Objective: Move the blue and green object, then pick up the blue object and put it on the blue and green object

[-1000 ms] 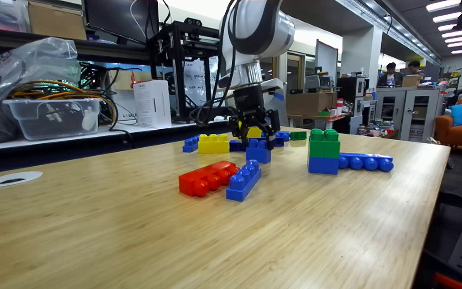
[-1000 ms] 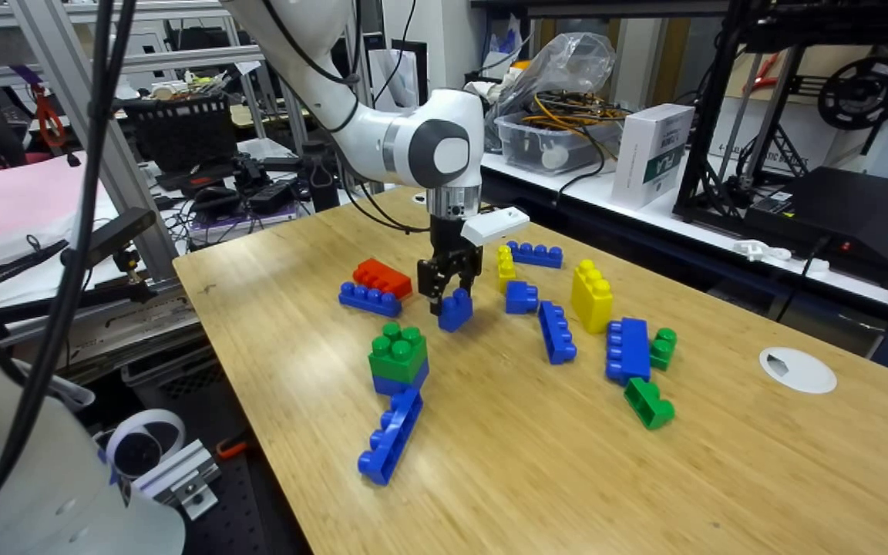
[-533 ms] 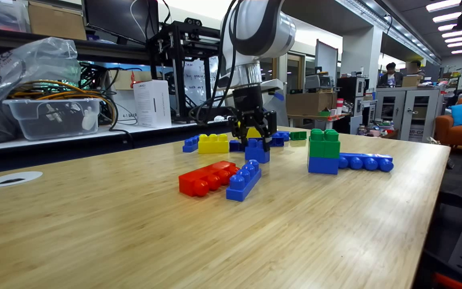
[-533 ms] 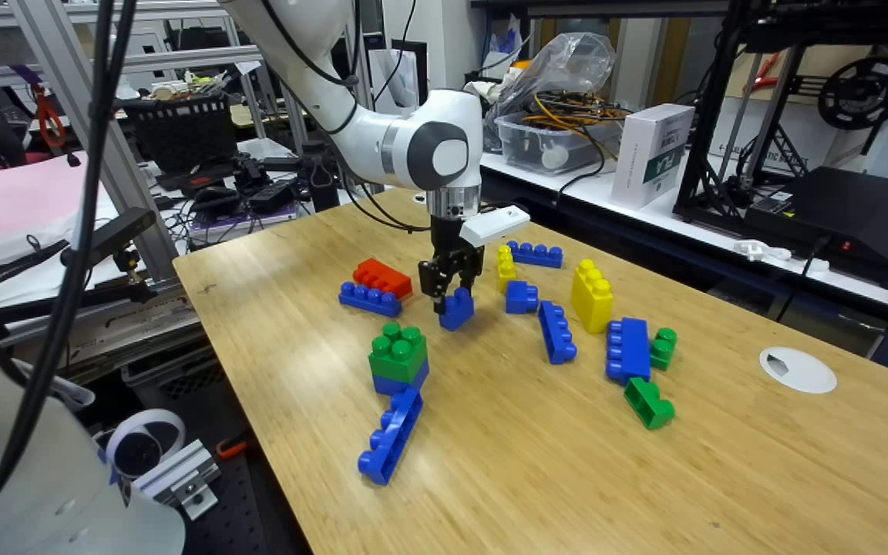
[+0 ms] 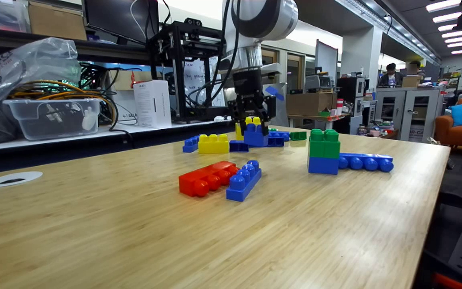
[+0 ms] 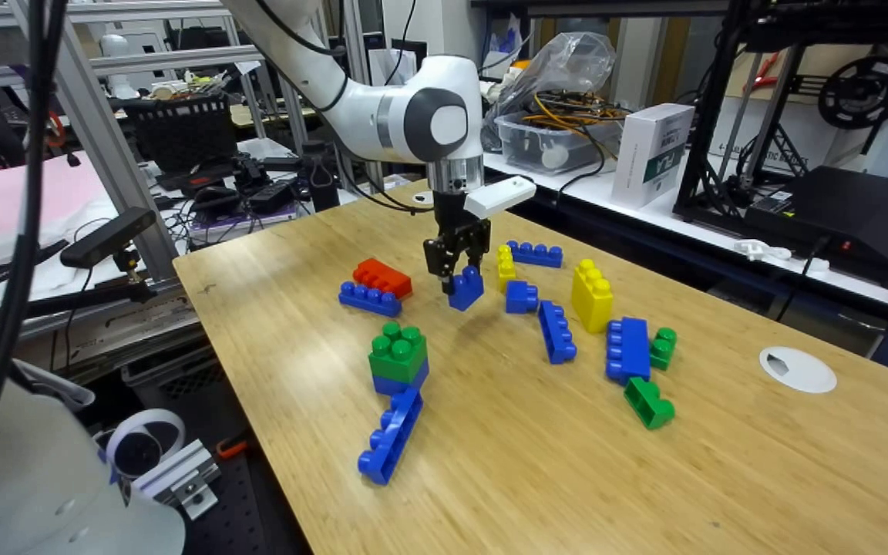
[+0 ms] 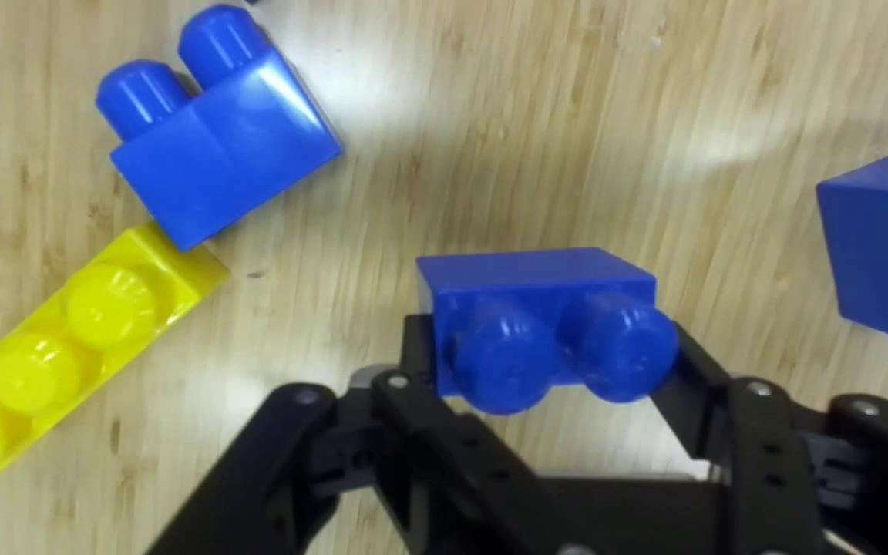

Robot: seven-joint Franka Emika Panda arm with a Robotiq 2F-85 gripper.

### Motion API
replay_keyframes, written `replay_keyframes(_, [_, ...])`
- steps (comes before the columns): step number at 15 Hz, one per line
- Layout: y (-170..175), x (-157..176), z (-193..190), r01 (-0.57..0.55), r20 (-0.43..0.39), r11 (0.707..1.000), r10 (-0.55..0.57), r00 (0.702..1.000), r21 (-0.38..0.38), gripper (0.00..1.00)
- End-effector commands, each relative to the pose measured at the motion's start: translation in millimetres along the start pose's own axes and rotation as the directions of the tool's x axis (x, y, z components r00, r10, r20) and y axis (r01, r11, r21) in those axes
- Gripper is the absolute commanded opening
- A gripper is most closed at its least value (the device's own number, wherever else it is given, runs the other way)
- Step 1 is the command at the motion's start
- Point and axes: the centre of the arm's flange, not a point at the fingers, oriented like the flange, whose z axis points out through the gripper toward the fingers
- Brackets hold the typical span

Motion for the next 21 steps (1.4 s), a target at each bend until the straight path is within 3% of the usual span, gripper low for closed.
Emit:
replay_keyframes(1, [-15, -6, -24, 0.038, 0.044, 0.999, -0.038, 0.998, 0.001, 0.45])
replay_keyframes(12, [-57, -38, -49, 0.255, 0.048, 0.967, -0.256, 0.966, 0.022, 0.45])
replay_keyframes(21, [-95, -38, -76, 0.325, 0.026, 0.946, -0.325, 0.945, -0.004, 0.45])
